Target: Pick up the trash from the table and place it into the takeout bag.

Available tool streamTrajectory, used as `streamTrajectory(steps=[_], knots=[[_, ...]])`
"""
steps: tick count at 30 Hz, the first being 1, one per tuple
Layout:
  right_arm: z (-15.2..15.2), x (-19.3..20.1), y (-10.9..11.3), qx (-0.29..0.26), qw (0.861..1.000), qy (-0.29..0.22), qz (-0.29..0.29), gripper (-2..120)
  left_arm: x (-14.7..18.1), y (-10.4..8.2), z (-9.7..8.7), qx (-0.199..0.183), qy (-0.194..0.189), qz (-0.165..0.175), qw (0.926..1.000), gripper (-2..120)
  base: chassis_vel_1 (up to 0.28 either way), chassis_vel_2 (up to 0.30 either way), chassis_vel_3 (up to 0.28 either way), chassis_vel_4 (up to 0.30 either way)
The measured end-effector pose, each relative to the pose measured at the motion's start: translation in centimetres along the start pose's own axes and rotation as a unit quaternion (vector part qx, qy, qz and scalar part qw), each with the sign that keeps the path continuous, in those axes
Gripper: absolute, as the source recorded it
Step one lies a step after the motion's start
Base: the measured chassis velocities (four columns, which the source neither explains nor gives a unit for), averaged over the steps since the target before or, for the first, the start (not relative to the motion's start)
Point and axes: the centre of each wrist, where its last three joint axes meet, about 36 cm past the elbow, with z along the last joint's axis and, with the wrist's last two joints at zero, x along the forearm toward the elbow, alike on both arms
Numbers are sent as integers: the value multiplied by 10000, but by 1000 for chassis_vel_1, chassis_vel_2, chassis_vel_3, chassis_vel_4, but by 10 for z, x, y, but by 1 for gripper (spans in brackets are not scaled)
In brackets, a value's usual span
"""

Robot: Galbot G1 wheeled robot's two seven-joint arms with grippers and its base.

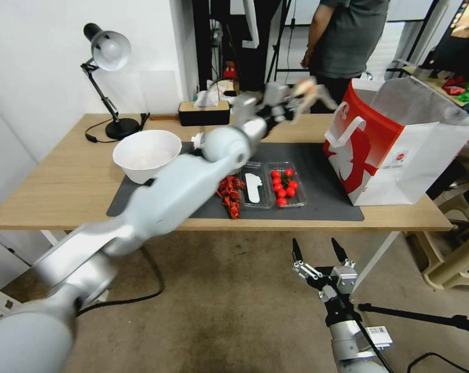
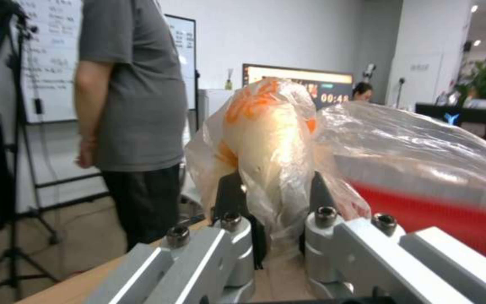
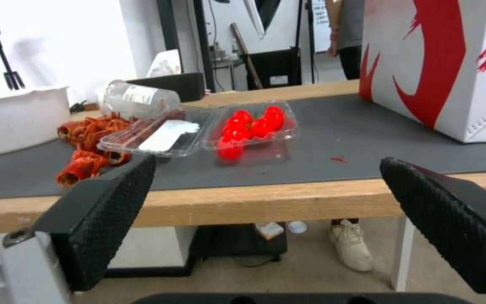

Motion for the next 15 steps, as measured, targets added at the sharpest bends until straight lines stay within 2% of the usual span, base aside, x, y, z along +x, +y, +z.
streamTrajectory(steps=[4, 7, 8, 10, 12, 13, 15], knots=[[1, 1, -1, 14, 10000, 14, 23, 100, -21, -6, -5, 263, 17, 43, 9996, 5, 0, 0, 0, 0], [3, 4, -1, 25, 10000, 46, 50, 100, -41, -12, -10, 711, 26, 365, 9968, 5, 0, 0, 0, 0], [3, 4, -1, 25, 10000, 46, 50, 100, -41, -12, -10, 711, 26, 365, 9968, 5, 0, 0, 0, 0], [4, 4, -1, 30, 10000, 48, 58, 100, -49, -13, -9, 955, 42, 524, 9940, 5, 0, 0, 0, 0], [5, 5, -1, 31, 10000, 50, 62, 100, -51, -14, -7, 1018, 46, 604, 9930, 5, 0, 0, 0, 0], [6, 5, -1, 31, 10000, 46, 68, 100, -54, -19, -5, 1069, 49, 810, 9909, 5, 0, 0, 0, 0], [7, 5, -1, 33, 10000, 50, 73, 100, -55, -24, -3, 1079, 54, 930, 9898, 5, 0, 0, 0, 0]])
